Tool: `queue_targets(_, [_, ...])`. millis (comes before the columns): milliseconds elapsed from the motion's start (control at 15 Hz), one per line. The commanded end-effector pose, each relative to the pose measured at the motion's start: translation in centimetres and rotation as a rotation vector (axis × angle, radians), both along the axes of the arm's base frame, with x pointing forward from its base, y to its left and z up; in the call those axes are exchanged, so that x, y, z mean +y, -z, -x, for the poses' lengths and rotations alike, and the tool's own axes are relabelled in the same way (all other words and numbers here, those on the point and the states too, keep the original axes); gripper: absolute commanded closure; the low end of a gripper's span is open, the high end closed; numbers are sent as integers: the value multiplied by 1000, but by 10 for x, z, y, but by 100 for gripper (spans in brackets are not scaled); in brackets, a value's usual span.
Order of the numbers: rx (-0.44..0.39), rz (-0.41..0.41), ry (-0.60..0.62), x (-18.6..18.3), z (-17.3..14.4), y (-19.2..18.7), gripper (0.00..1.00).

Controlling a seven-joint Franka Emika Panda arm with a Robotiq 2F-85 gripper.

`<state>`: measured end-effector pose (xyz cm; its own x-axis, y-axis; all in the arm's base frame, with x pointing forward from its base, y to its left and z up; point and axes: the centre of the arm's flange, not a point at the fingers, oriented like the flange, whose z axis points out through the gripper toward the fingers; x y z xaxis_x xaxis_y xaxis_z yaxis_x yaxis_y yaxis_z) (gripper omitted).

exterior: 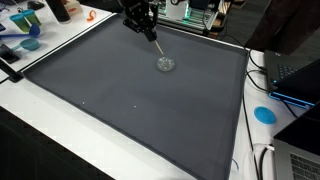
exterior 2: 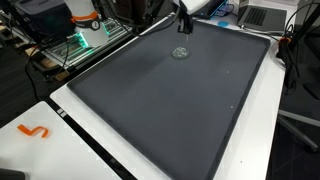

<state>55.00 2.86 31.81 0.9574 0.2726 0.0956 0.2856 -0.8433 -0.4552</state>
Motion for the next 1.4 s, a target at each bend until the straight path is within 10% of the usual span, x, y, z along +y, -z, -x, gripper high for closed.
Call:
queue_targets(0, [-48, 3, 22, 2, 21, -4, 97])
queue_targets(1333, [-40, 269, 48, 67, 30, -51, 87])
